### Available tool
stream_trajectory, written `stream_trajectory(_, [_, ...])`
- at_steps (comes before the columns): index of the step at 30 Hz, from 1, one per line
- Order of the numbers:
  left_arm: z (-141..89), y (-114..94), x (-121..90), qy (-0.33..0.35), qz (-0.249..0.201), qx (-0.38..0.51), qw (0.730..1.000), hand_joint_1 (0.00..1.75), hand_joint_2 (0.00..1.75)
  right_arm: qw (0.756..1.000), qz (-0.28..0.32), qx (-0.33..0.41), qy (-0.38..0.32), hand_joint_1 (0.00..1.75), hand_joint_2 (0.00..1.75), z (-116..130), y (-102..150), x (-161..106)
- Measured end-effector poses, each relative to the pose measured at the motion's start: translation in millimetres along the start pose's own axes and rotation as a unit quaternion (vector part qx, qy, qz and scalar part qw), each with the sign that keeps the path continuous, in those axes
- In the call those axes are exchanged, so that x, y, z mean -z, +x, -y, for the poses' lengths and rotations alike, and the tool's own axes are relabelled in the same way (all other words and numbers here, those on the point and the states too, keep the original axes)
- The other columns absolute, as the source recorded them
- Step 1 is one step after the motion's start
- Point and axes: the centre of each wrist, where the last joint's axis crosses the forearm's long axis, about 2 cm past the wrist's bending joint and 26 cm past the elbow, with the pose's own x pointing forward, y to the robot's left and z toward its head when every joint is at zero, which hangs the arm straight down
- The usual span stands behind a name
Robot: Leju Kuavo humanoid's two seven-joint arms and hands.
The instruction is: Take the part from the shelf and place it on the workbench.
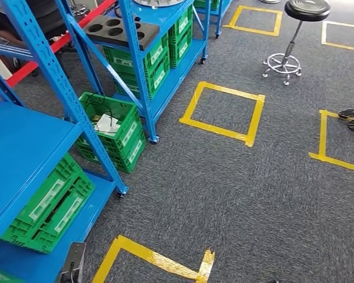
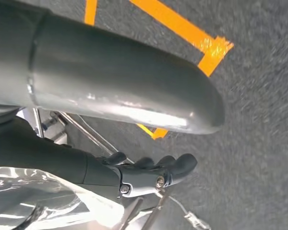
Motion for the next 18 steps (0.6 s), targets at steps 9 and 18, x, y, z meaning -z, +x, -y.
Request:
stream_trajectory(9, [2.9, 3.0, -1.1, -0.047, -0.024, -0.036, 0.998, 0.0, 0.0, 0.998, -0.03, 0.026, 0.047, 0.0, 0.0, -0.2, -2.3, 2.4])
stream_trajectory(18, [5.9, 4.1, 0.2, -0.113, -0.045, -0.102, 0.987, 0.0, 0.0, 0.992, -0.036, 0.049, 0.11, 0.0, 0.0, -8.0, 0.4, 8.6])
